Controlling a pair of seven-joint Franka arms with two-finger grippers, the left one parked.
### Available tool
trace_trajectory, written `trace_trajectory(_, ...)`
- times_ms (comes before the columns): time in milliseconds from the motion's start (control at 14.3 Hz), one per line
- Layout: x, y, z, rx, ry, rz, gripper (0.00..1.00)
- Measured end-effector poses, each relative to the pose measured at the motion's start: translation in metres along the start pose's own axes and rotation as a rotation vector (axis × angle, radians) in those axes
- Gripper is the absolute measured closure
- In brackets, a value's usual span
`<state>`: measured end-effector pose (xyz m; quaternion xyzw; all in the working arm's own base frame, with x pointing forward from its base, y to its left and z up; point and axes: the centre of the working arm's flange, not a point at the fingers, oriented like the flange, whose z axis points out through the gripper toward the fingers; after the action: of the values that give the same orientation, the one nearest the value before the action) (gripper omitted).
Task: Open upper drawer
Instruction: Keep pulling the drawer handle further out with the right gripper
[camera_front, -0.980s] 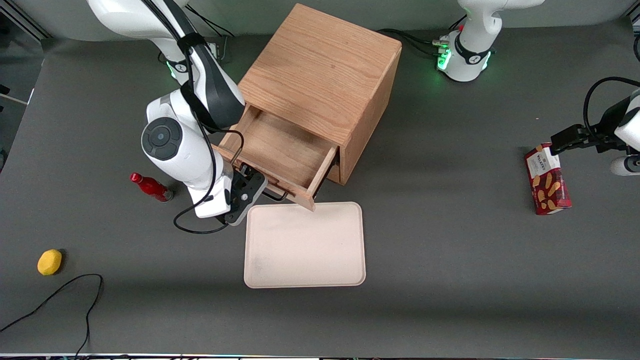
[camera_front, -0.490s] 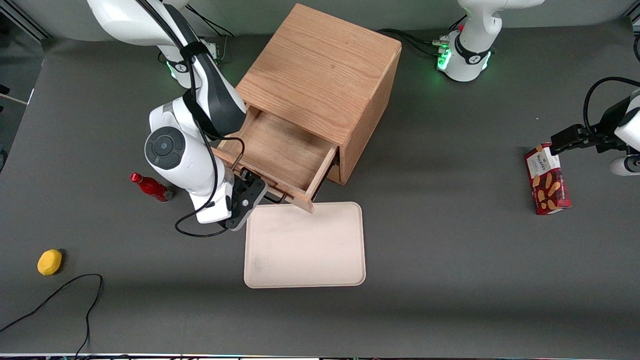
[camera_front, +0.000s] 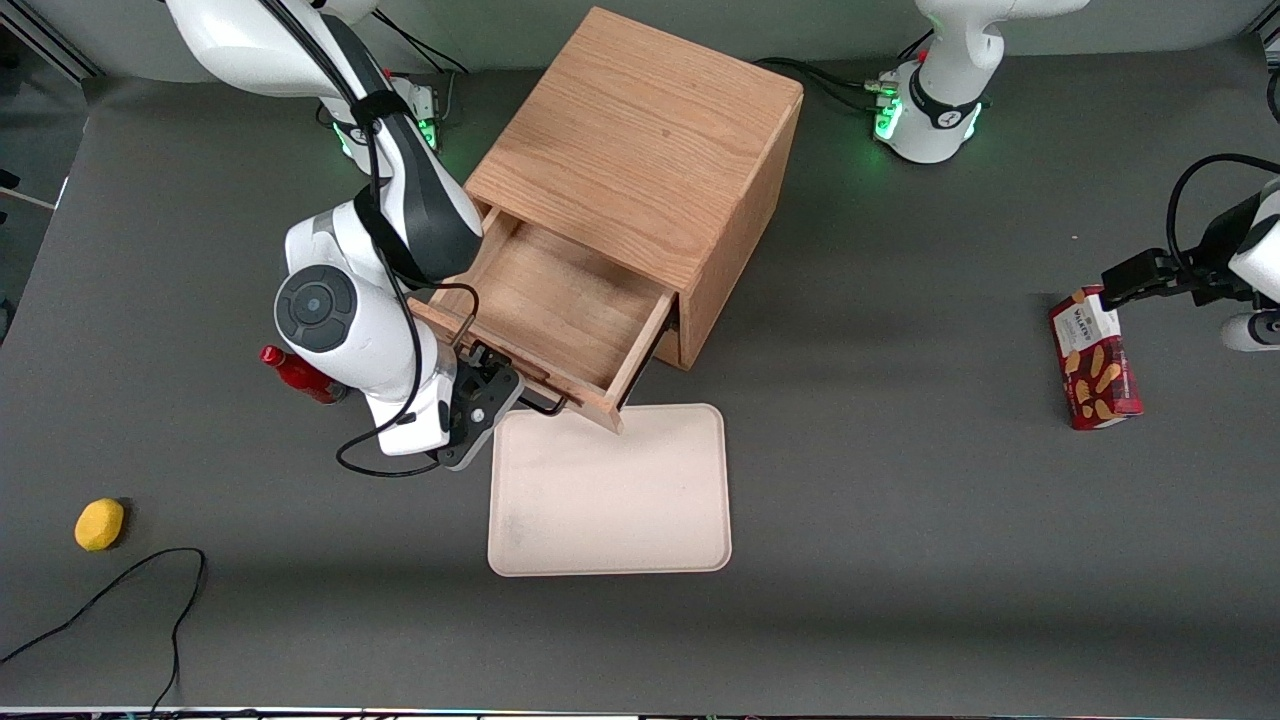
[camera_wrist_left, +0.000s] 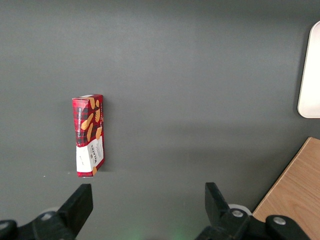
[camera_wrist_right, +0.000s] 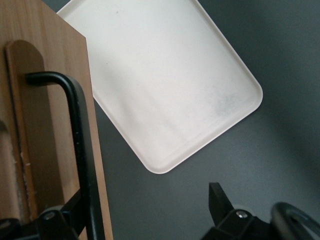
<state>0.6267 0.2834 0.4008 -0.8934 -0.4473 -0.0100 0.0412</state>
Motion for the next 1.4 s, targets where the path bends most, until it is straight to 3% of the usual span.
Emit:
trace_trajectory(350, 0.000, 0.002, -0.005, 0.005, -0.038, 0.006, 0.00)
trace_trajectory(1400, 0.003, 0.037, -0.006, -0.027, -0.021, 0.026, 0.00)
